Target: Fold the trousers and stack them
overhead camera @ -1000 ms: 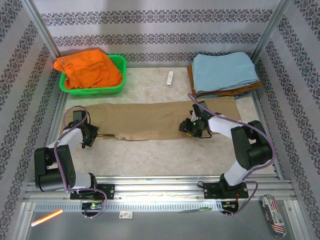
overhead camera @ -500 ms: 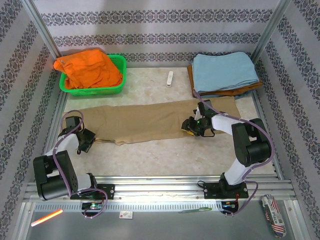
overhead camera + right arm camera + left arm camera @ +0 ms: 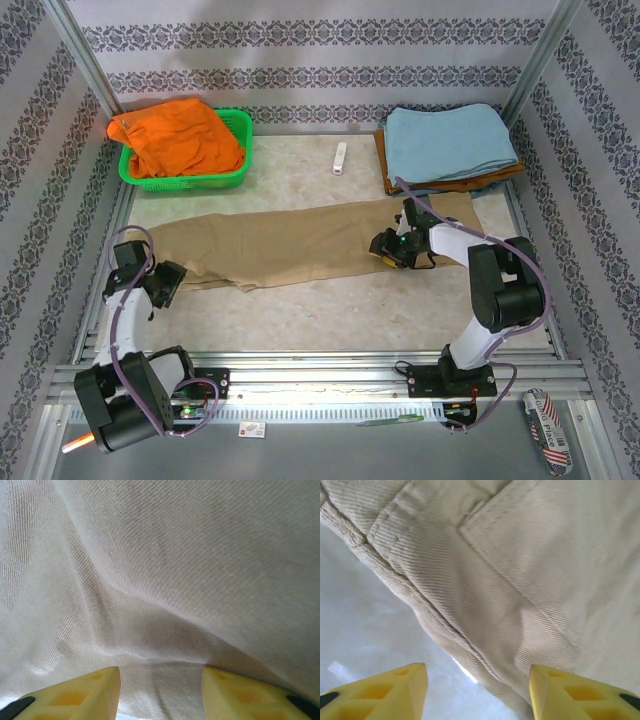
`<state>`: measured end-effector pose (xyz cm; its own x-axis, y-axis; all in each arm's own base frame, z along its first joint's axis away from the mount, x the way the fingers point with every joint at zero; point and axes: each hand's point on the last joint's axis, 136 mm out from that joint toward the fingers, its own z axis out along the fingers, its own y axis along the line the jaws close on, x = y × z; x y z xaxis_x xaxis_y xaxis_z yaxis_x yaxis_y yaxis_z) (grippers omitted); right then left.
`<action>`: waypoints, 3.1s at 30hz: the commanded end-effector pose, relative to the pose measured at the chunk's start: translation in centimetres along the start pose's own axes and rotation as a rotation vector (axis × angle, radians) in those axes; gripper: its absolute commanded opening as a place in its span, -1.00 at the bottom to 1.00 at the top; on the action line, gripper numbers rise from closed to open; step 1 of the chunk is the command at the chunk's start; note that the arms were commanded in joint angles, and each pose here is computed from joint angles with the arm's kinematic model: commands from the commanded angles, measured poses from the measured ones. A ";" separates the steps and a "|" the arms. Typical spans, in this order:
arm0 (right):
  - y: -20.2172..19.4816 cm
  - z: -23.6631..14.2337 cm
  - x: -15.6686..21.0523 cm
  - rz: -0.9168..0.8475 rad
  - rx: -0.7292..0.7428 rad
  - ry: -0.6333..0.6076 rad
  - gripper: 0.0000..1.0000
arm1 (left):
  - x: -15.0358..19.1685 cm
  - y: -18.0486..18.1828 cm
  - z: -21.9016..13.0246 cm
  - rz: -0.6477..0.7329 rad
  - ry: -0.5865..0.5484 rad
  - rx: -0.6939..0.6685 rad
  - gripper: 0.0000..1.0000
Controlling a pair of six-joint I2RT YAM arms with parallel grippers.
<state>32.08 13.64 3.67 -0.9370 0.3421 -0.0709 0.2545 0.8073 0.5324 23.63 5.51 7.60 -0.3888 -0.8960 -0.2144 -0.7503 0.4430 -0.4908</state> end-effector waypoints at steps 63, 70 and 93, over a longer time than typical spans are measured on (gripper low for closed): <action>-15.3 -12.5 -8.1 0.208 0.499 -0.121 0.41 | 7.2 -10.9 8.0 0.412 0.170 0.070 0.56; -16.7 -12.6 -7.4 0.222 0.503 -0.056 0.57 | 6.5 -7.1 11.6 0.312 0.195 -0.024 0.53; -16.7 -6.7 -5.4 0.249 0.408 0.153 -0.55 | 5.2 -9.1 11.6 0.241 0.222 0.096 0.56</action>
<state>31.74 -5.00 1.55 -0.8527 0.5080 0.1217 0.5221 0.8371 0.1634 37.72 -3.34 4.14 -0.6405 -0.7229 -0.2590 -0.4975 0.6476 -0.5772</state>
